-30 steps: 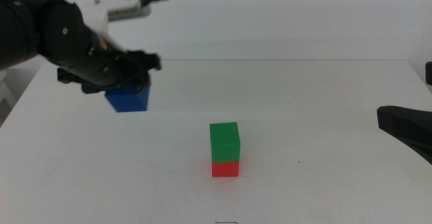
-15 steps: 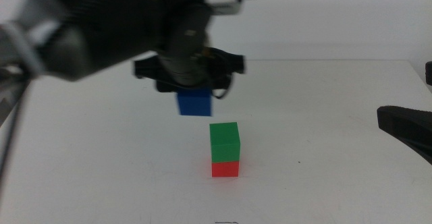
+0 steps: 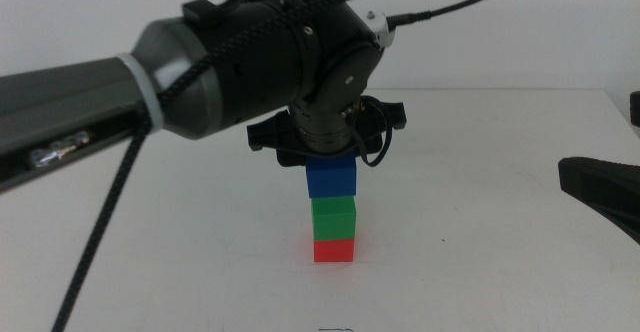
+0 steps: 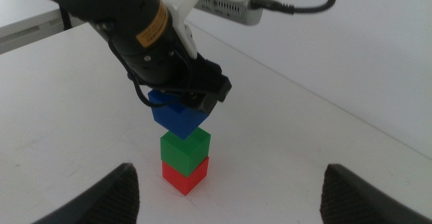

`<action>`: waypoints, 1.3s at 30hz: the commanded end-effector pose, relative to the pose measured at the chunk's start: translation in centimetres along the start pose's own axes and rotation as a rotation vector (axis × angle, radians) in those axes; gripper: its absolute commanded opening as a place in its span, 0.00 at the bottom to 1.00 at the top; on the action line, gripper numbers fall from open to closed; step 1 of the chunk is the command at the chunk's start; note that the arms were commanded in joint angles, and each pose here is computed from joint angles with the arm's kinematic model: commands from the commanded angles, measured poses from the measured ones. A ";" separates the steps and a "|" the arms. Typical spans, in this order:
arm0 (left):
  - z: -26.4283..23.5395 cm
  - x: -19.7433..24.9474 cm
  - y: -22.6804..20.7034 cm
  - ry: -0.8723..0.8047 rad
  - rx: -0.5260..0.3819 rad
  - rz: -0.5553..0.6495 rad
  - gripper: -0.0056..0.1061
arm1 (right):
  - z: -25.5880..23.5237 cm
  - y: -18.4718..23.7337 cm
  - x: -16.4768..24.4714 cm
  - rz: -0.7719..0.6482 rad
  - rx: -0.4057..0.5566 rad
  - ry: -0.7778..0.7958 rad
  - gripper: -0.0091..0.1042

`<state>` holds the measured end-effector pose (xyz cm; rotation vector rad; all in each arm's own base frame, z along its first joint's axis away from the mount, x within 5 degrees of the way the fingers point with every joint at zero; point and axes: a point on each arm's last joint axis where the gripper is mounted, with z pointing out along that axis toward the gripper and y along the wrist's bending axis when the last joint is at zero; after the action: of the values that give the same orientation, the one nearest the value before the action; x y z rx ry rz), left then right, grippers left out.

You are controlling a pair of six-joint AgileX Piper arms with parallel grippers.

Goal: Stack red cubes first, then green, then blue cubes in a specific spot.

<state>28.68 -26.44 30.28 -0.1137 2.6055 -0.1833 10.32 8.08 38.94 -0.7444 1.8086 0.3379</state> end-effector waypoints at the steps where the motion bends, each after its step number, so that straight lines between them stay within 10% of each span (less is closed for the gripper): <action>1: -2.3 -1.1 -0.3 -0.076 0.057 -0.017 0.04 | -0.5 -0.3 -1.3 -0.018 0.022 -0.095 0.73; 39: 1.6 -0.4 -1.1 -0.037 0.007 0.013 0.04 | -0.5 -0.3 -1.3 -0.018 0.022 -0.095 0.73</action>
<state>30.17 -27.85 26.29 -0.0827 2.6455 -0.0989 10.32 8.08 38.94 -0.7444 1.8086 0.3379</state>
